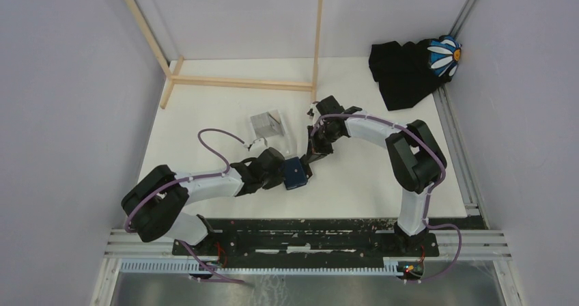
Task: Put the credit cards into the card holder
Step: Open the card holder at the center of the board.
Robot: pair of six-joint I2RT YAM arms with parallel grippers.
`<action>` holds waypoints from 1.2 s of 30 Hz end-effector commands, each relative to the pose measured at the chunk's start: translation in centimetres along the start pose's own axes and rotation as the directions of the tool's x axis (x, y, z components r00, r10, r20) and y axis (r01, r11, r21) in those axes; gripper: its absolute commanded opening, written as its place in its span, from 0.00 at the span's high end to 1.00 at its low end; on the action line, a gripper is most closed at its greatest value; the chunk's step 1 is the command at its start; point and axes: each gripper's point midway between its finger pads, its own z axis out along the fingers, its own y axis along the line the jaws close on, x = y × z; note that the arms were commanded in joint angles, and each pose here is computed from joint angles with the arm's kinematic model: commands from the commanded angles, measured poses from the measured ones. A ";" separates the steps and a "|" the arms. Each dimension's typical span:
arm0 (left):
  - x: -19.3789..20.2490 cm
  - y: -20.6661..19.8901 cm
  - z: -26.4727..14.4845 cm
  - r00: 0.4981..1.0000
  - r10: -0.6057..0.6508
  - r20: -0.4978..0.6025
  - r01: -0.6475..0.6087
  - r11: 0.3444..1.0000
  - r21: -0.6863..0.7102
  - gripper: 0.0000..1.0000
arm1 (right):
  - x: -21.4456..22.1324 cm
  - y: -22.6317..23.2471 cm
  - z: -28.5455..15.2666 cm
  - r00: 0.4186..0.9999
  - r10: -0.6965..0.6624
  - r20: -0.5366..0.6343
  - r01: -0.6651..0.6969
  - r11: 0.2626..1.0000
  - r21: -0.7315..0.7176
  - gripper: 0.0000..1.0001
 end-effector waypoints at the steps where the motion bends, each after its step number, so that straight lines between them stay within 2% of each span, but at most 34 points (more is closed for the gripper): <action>1: 0.0 -0.6 -0.3 1.000 0.021 0.010 -0.021 0.999 0.034 0.91 | -0.9 2.3 -1.3 0.998 -0.016 0.061 0.020 0.998 -0.065 0.99; 22: 1.0 0.4 -0.1 0.998 0.054 -0.014 -0.054 0.999 -0.003 0.92 | -0.9 2.9 -2.9 0.995 -0.016 0.102 0.023 0.997 -0.067 0.99; 36: 1.7 0.1 0.3 0.996 0.077 -0.045 -0.077 0.997 0.002 0.93 | -0.8 4.0 -2.9 0.994 0.020 0.109 -0.005 0.991 -0.133 0.99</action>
